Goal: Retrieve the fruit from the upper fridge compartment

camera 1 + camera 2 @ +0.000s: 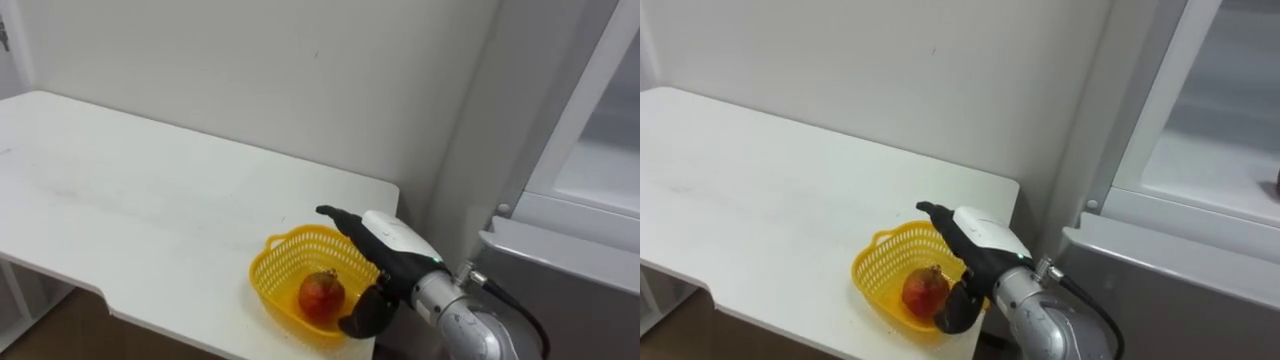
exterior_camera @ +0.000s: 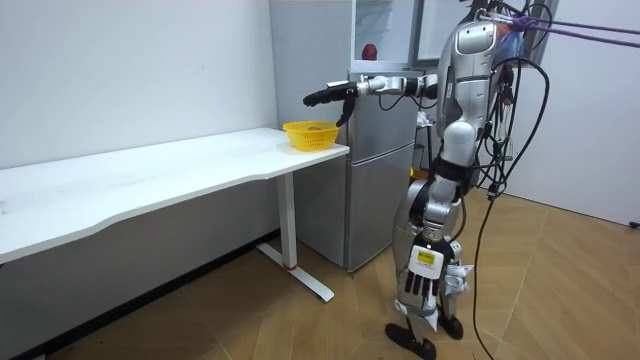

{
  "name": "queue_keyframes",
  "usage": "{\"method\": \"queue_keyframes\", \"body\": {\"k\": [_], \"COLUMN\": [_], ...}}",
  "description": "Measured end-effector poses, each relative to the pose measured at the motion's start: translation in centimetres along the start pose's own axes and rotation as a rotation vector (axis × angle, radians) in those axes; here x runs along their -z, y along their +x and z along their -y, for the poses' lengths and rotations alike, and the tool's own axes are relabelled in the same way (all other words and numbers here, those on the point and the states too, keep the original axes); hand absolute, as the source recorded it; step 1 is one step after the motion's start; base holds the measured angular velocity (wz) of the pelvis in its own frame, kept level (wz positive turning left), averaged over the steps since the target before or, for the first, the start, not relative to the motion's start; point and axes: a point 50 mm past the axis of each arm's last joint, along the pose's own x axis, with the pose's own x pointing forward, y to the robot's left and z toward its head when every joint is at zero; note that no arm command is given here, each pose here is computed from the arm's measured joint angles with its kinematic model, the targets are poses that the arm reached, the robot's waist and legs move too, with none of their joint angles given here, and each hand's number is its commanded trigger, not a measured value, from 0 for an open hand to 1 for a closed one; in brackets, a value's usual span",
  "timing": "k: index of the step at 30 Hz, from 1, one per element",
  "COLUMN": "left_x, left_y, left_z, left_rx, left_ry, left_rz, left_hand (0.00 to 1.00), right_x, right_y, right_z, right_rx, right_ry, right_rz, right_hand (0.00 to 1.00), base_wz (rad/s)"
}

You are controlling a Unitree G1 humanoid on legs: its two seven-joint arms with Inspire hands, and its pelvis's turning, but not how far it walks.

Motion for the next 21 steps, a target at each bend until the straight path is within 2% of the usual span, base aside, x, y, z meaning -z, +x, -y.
{"method": "queue_keyframes", "body": {"k": [8, 21], "left_x": [-0.1, 0.0], "left_y": [0.0, 0.1], "left_z": [0.0, 0.9], "left_rx": [-0.013, 0.002], "left_ry": [0.013, 0.025], "left_rz": [0.011, 0.011], "left_hand": [0.00, 0.00], "right_x": [-1.8, -7.1], "right_y": [0.5, -1.8], "right_z": [2.0, 5.3], "right_rx": [0.064, 0.227], "right_ry": [0.014, 0.072], "right_rz": [0.074, 0.338], "right_hand": [0.00, 0.00], "base_wz": [0.00, -0.05]}}
